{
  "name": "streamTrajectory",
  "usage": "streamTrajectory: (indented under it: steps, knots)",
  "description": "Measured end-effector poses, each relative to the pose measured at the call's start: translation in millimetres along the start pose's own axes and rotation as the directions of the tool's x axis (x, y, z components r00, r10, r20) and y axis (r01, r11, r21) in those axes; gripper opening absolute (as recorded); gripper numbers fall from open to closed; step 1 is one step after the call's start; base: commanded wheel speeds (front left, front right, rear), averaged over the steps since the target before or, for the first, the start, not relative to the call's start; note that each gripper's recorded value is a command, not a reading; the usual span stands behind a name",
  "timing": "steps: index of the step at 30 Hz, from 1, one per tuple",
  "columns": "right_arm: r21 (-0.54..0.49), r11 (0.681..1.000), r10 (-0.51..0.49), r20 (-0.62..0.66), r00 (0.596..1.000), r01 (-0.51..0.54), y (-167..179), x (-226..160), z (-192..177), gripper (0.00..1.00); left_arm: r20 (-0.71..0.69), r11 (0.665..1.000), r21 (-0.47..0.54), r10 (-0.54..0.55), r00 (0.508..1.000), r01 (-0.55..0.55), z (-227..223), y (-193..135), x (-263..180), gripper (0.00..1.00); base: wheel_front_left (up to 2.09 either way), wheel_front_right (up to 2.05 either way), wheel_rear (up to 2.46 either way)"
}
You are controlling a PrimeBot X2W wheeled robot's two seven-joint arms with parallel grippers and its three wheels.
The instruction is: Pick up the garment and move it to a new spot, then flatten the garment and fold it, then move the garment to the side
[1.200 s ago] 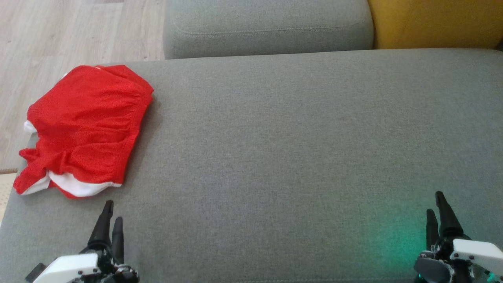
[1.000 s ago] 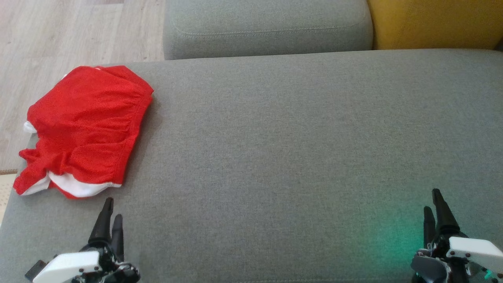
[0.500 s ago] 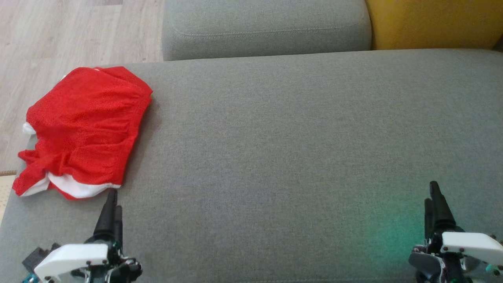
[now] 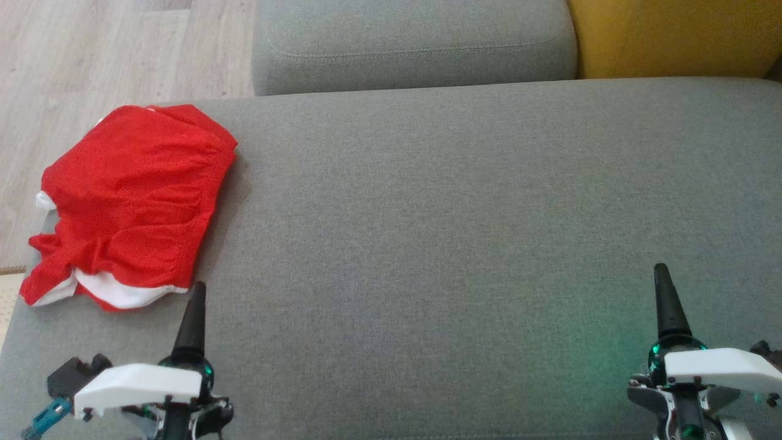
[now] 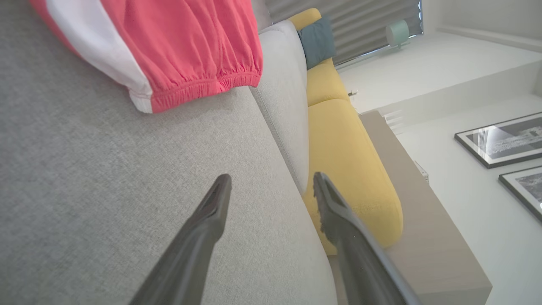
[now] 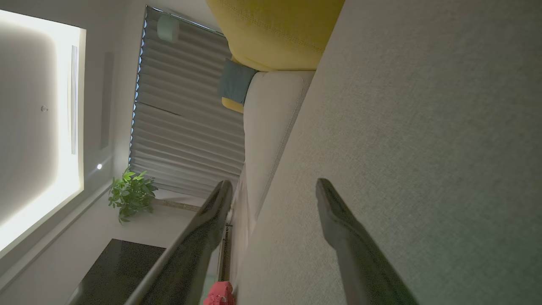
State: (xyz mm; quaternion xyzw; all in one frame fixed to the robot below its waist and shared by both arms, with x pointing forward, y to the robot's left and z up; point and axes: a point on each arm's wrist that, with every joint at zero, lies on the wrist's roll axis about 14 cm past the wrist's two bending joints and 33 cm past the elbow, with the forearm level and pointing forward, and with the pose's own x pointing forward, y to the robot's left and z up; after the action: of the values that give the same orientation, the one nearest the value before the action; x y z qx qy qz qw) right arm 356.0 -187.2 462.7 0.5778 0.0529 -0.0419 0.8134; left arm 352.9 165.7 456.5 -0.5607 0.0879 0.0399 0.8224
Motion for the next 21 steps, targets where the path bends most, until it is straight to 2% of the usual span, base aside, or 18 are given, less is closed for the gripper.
streamTrajectory:
  steps: [11, 21]
  knots:
    - [-0.191, 0.981, 0.037, -0.034, 0.999, -0.043, 11.7, 0.3, -12.7, 1.0, -0.006, 0.977, 0.211, -0.026, 1.0, 0.027, -6.5, -12.2, 0.4, 1.0, 0.0, 0.0, 0.0]
    - [-0.347, 0.934, 0.072, -0.059, 0.996, -0.088, 21.5, -0.2, -22.0, 1.0, -0.005, 0.923, 0.383, -0.038, 0.999, 0.037, -11.3, -20.3, 0.4, 1.0, 0.0, 0.0, 0.0]
